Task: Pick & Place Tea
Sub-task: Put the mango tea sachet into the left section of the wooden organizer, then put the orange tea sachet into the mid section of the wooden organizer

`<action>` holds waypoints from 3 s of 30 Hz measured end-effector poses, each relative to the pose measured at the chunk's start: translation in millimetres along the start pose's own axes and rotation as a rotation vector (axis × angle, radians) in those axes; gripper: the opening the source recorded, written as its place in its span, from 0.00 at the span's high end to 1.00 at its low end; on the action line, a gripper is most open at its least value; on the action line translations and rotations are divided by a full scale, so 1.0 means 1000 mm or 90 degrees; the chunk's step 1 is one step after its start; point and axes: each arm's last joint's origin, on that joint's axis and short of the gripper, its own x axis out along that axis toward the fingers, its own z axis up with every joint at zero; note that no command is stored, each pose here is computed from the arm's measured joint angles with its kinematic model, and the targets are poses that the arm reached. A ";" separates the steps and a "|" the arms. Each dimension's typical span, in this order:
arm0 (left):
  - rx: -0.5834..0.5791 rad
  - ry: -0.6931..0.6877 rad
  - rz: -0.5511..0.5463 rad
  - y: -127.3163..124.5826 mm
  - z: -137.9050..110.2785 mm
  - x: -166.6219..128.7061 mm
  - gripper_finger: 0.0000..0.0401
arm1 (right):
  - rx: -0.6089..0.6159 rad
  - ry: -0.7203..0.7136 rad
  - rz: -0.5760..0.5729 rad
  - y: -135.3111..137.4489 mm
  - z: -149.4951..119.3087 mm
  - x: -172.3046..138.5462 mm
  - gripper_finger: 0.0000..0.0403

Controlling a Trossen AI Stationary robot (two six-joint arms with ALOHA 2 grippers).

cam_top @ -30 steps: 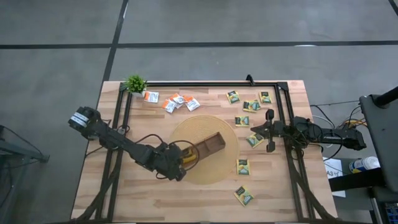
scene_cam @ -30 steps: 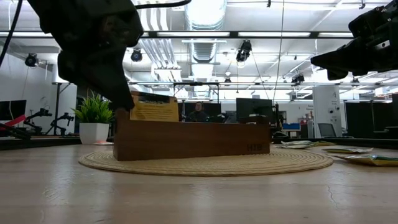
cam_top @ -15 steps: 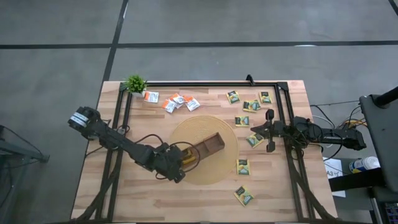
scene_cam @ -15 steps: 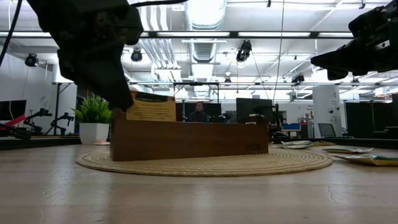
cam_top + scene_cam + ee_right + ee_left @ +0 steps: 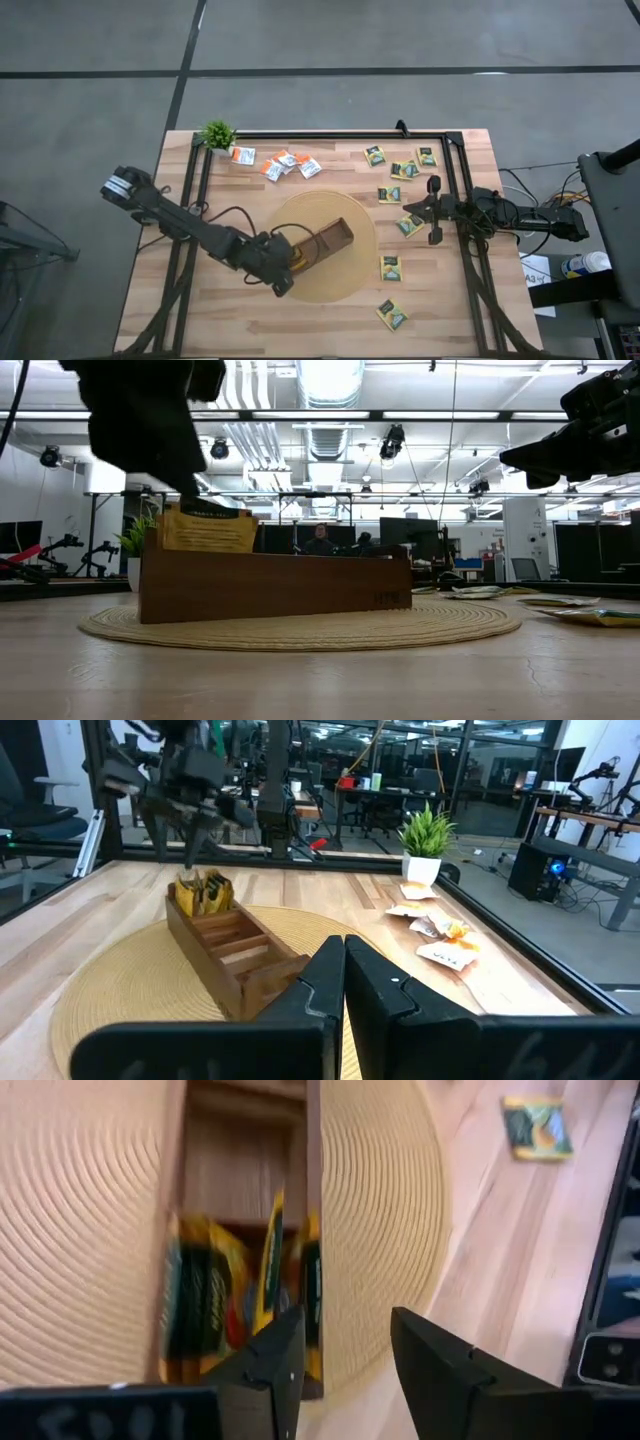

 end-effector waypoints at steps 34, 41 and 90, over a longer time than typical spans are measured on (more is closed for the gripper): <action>0.129 -0.346 0.287 0.016 -0.002 -0.021 0.64 | 0.000 0.000 0.000 0.000 0.000 0.000 0.98; 0.154 -0.429 0.368 0.026 -0.003 -0.020 0.64 | 0.000 0.000 0.000 0.000 0.000 0.000 0.98; -0.078 -0.181 0.663 0.228 0.112 -0.014 0.64 | 0.000 0.000 0.000 0.000 0.000 0.000 0.98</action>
